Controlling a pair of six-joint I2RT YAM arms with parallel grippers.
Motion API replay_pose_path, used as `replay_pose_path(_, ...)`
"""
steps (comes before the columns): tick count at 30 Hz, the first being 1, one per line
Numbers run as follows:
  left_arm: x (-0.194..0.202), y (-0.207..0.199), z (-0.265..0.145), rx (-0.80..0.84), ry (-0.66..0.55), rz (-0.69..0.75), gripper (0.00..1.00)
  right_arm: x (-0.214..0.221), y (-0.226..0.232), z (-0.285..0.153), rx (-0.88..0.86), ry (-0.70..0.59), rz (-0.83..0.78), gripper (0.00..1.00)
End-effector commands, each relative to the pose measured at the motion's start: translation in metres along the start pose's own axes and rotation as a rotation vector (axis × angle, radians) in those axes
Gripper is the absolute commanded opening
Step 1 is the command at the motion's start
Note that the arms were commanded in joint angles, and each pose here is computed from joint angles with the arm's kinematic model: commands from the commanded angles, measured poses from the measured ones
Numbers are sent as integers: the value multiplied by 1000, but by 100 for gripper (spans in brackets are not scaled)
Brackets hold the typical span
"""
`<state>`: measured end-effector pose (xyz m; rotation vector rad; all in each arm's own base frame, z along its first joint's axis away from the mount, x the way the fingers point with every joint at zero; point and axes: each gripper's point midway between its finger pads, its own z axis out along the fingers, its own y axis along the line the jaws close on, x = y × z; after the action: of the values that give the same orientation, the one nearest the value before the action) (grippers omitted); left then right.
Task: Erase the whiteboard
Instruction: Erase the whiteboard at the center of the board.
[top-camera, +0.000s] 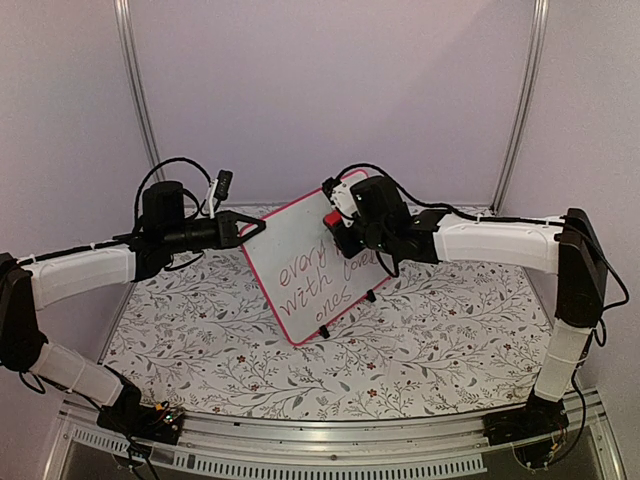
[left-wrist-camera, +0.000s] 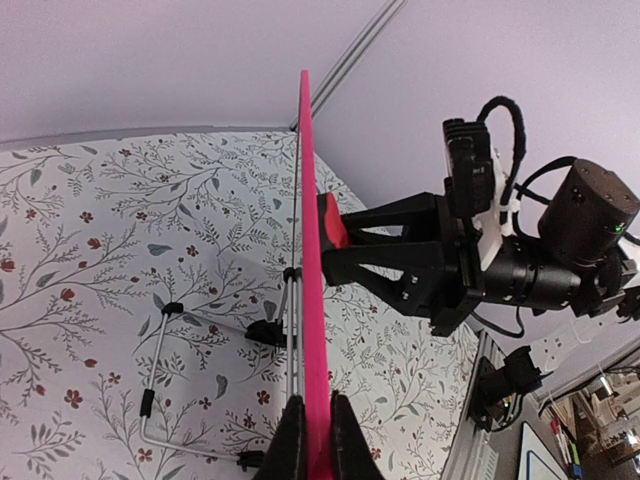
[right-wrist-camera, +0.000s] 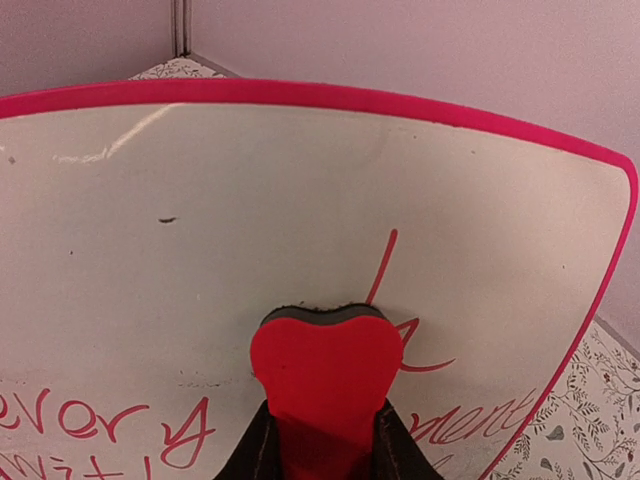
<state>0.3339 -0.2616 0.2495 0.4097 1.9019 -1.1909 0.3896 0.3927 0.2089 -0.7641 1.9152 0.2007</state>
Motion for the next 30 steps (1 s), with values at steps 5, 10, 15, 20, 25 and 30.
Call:
replay_pose_path(5,9,-28,-1,119,41,11,0,34,13,1,-31,75,-14,25)
replay_pose_path(10,9,-29,-1,120,39,13,0,40,12,0,-25,85,-13,25)
replay_pose_path(15,9,-29,-1,120,39,12,0,48,12,-1,-23,99,-10,25)
replay_pose_path(20,9,-29,-1,121,41,11,0,52,12,-1,-20,106,-12,25)
replay_pose_path(25,9,-29,-1,121,41,12,0,49,12,-2,-23,99,-9,25)
replay_pose_path(30,9,-29,0,122,41,12,0,32,7,-3,-1,61,-5,25)
